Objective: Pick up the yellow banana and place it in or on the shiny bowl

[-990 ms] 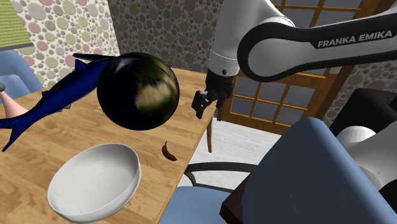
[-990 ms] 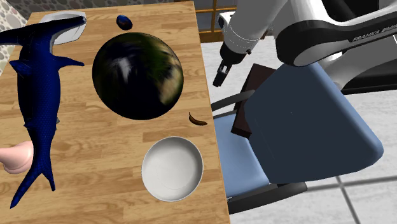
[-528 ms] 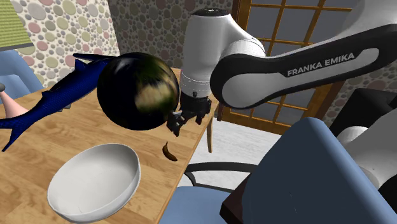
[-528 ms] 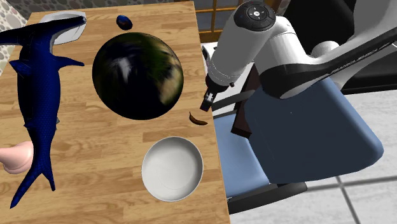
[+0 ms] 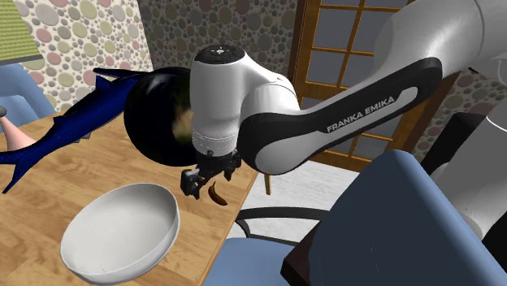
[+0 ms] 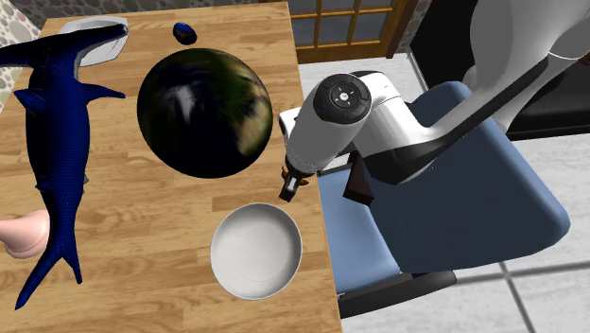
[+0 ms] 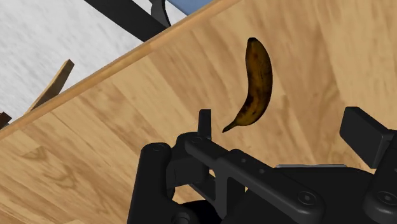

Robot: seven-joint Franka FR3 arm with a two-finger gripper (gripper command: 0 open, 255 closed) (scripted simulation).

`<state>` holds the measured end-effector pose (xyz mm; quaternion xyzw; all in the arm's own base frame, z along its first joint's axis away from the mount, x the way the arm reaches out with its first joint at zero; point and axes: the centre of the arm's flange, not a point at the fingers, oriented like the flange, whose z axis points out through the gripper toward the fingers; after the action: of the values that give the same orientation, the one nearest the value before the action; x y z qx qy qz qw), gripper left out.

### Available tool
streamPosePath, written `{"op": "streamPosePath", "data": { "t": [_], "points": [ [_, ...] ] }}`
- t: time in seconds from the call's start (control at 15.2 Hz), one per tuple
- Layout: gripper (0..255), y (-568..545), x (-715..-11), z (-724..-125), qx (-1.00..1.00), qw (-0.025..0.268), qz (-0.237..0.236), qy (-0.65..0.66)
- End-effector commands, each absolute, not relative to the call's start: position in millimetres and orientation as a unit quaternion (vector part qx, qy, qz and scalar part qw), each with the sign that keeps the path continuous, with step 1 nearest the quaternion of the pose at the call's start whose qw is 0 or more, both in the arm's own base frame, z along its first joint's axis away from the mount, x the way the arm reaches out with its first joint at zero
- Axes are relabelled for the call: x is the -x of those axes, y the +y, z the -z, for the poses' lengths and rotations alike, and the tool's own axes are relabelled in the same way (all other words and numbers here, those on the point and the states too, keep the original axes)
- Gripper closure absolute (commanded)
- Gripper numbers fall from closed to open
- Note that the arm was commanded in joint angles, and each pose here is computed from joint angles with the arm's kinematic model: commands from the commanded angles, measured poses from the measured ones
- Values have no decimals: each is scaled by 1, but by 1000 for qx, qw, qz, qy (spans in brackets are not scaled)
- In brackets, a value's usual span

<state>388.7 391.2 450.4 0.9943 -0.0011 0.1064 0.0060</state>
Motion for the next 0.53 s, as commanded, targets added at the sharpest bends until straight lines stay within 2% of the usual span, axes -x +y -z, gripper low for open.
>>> {"op": "streamPosePath", "data": {
  "t": [0.0, 0.46],
  "points": [
    [0, 394, -390, -439, -994, 6, -107, -1],
    [0, 393, -396, -416, -994, 6, -107, -1]
  ]
}}
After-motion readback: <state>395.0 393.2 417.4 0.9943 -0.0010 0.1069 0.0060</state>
